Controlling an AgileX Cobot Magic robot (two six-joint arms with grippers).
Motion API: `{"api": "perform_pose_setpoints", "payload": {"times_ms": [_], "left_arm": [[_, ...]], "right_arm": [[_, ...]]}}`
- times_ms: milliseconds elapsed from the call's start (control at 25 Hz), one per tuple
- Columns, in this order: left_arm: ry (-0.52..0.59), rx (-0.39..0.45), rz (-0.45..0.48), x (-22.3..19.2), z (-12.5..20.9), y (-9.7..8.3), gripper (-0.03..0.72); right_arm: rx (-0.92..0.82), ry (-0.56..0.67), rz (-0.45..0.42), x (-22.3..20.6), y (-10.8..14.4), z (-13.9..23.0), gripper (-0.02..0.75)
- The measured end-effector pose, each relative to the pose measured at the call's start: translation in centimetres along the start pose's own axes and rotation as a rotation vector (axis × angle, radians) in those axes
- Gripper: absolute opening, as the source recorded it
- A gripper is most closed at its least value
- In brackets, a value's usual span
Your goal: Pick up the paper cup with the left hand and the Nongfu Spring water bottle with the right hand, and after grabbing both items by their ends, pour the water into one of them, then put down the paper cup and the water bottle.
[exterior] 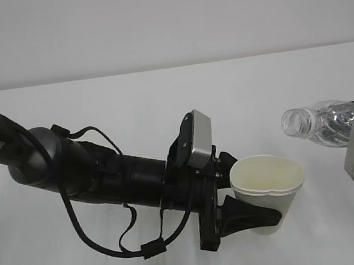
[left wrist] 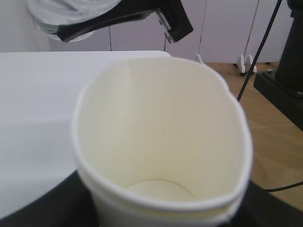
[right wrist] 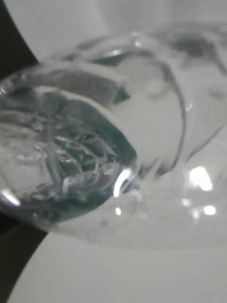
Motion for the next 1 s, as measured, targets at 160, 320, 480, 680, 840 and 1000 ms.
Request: {"api": "perform_pose_setpoints", "payload": {"times_ms": [160,320,480,680,840,1000], "left_arm": [[0.008,0.003,0.013,0.00,0.14,-0.21,0.431],[0.013,0.007,0.020,0.00,0.20,-0.32,0.431],[0.013,0.008,0.020,0.00,0.20,-0.32,0.430],[0.014,0.009,0.021,0.00,0.22,-0.34,0.430],[0.014,0.010,0.023,-0.07,0.21,-0.42,0.430],[0.015,0.007,0.038,-0.50,0.14,-0.89,0.430]], "right_arm": [[0.037,0.000,0.000,0.00,0.00,0.00,0.344],[0.054,0.000,0.000,0.00,0.00,0.00,0.344],[0.090,0.000,0.000,0.00,0.00,0.00,0.344],[0.117,-0.003,0.010,0.00,-0.16,-0.06,0.344],[0.171,-0.003,0.010,0.00,-0.16,-0.06,0.344],[0.183,-0.003,0.012,0.00,-0.18,-0.06,0.344]]}}
Point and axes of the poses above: a point on each arm's last joint axis where the gripper is mounted, x pointing back along that axis away from the gripper, y along the wrist's bending axis when the last joint is at zero, z = x × y, the point moved 7 cm from there along -x, pointing out along that axis toward the gripper
